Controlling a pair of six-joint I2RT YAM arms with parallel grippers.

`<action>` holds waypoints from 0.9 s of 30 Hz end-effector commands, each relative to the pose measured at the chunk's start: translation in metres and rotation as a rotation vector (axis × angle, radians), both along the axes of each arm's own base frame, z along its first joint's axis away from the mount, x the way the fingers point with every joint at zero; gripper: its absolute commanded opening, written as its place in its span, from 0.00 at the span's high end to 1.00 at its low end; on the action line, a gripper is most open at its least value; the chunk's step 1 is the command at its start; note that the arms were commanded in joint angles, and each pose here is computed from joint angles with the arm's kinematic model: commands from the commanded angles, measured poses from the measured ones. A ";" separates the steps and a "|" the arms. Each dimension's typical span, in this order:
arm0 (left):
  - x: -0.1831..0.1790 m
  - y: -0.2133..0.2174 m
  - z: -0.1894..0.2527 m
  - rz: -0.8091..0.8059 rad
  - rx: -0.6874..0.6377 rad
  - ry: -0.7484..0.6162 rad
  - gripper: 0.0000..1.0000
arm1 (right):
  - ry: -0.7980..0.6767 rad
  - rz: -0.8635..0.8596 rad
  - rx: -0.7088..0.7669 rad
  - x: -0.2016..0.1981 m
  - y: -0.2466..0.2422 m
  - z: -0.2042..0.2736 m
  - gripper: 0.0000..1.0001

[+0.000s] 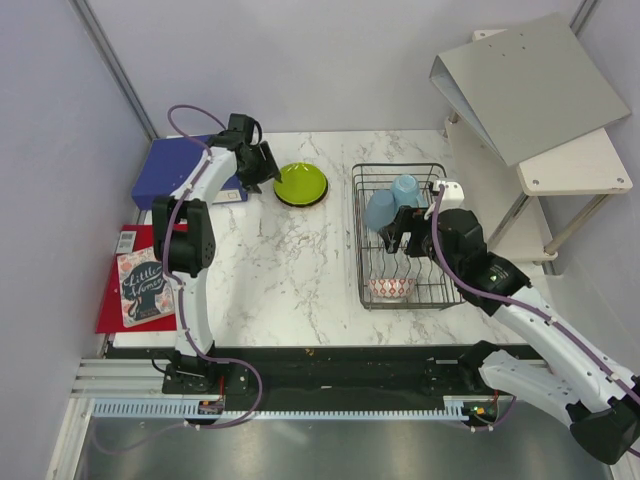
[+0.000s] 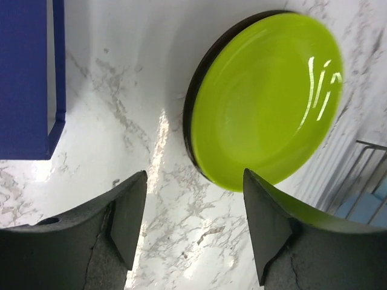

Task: Unload the mixed dishes from the dish rack
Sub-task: Place the plate at the center of the board, then pick up the cup from the dish rack.

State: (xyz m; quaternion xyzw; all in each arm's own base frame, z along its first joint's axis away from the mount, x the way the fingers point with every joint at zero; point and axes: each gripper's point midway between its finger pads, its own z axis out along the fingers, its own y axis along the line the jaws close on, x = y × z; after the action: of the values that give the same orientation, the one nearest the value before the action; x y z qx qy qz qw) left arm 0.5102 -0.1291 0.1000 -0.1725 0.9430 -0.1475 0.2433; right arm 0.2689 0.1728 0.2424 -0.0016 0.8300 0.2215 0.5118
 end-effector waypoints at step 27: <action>-0.222 -0.114 0.106 -0.332 -0.103 -0.416 0.02 | 0.059 -0.445 -0.307 0.065 -0.053 -0.029 0.10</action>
State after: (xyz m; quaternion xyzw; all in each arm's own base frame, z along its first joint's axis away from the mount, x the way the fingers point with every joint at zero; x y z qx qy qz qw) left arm 0.2909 -0.2464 0.1787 0.0366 0.9144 -0.2159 0.3405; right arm 0.3040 0.1131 0.1959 0.0921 0.8648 -0.0032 0.4935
